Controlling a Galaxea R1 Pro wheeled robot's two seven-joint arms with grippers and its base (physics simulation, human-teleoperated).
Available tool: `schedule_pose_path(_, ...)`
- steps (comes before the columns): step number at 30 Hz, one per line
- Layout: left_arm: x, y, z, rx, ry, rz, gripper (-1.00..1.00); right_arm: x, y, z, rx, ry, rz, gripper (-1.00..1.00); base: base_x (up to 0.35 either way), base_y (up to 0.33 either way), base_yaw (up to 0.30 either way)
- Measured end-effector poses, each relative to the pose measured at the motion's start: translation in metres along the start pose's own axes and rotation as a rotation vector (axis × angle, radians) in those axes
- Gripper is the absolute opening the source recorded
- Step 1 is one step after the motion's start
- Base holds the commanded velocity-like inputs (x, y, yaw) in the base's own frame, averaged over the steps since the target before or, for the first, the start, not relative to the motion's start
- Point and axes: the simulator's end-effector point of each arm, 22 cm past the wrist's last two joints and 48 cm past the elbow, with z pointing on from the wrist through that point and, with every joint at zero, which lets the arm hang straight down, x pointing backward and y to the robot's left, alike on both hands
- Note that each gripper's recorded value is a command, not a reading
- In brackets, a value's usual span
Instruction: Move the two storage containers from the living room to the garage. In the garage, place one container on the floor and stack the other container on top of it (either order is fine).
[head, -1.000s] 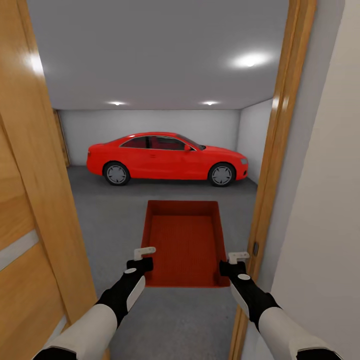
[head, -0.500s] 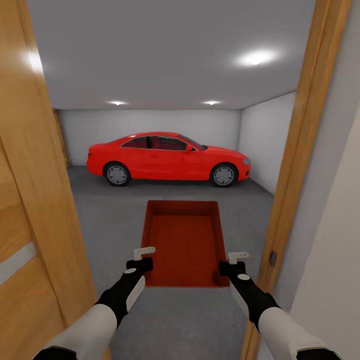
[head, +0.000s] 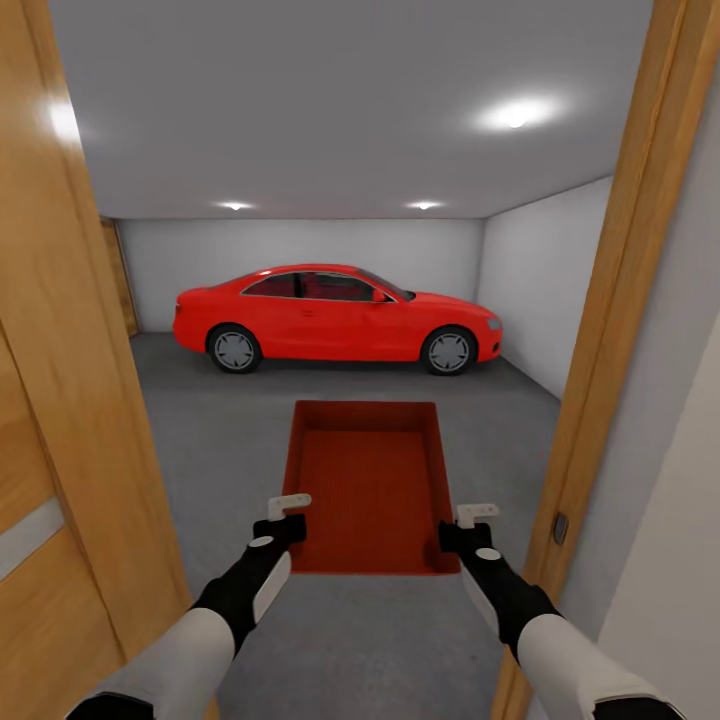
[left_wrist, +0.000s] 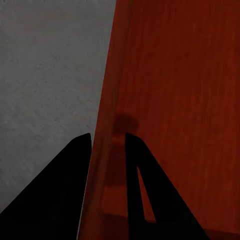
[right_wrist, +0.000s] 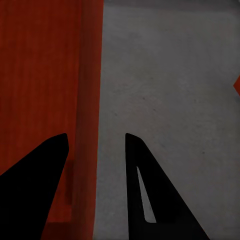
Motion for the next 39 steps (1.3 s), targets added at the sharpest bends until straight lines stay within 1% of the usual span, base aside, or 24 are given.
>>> schedule_pose_path(6,0.0007,-0.0021,-0.0006,-0.002,0.003,0.002,-1.0,0.0007,-0.0021,0.0003,-0.002,0.002,0.0,-1.0,0.007,0.0,0.0)
schedule_pose_path(11,0.0002,-0.0011,-0.0007,-0.001,0.0,-0.001,-1.0,0.0,-0.0012,-0.0003,-0.001,0.0,0.0,-1.0,0.159,0.0,0.0)
schedule_pose_path(39,0.0004,0.0009,-0.0003,0.0,0.003,0.001,-1.0,0.0008,0.0007,-0.0007,0.001,0.001,0.001,-1.0,0.316,0.0,0.0)
